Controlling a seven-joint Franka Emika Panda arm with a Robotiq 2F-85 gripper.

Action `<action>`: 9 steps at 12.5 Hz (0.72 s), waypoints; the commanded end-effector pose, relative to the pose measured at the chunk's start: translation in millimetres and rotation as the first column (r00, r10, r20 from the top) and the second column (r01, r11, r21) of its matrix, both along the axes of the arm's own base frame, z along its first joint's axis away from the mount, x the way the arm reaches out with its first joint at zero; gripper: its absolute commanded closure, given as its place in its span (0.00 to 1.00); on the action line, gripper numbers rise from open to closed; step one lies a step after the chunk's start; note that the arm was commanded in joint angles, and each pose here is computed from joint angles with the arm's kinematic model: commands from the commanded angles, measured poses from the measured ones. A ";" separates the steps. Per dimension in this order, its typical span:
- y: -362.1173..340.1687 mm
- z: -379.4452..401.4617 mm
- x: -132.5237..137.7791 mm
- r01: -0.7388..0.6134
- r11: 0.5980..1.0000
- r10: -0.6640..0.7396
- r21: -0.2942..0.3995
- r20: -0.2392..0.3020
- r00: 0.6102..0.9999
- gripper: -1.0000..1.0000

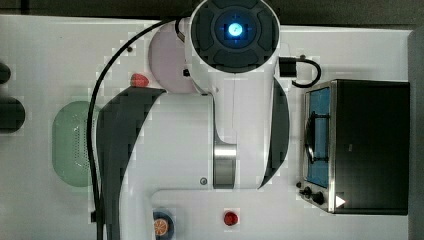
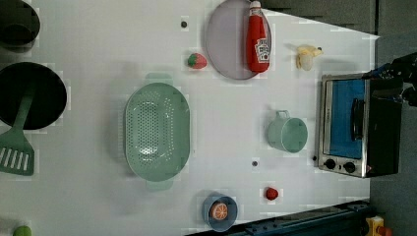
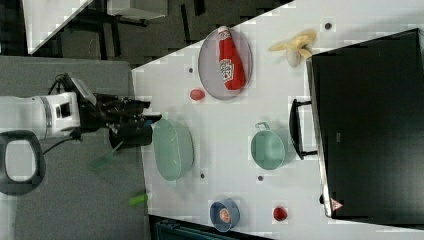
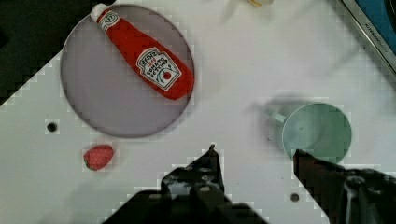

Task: Drag strainer left to right.

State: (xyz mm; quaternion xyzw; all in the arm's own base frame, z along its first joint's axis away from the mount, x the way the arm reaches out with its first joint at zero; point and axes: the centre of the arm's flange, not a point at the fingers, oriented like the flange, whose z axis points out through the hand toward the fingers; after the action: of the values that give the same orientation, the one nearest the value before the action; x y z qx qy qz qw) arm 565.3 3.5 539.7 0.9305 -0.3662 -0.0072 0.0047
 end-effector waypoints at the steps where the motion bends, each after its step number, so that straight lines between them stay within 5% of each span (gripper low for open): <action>1: -24.8 74.3 -136.2 0.235 0.972 -0.235 -0.007 0.016 0.972 0.21; 3: -10.6 73.8 -132.3 0.226 0.974 -0.226 0.005 0.027 0.974 0.00; 9: 123.3 46.4 -109.0 0.136 0.991 -0.134 -0.010 0.103 0.986 0.00</action>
State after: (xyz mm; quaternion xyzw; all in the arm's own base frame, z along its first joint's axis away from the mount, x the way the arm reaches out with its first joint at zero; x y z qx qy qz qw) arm 444.0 93.1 633.4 0.9047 -0.4168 0.0809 -0.0341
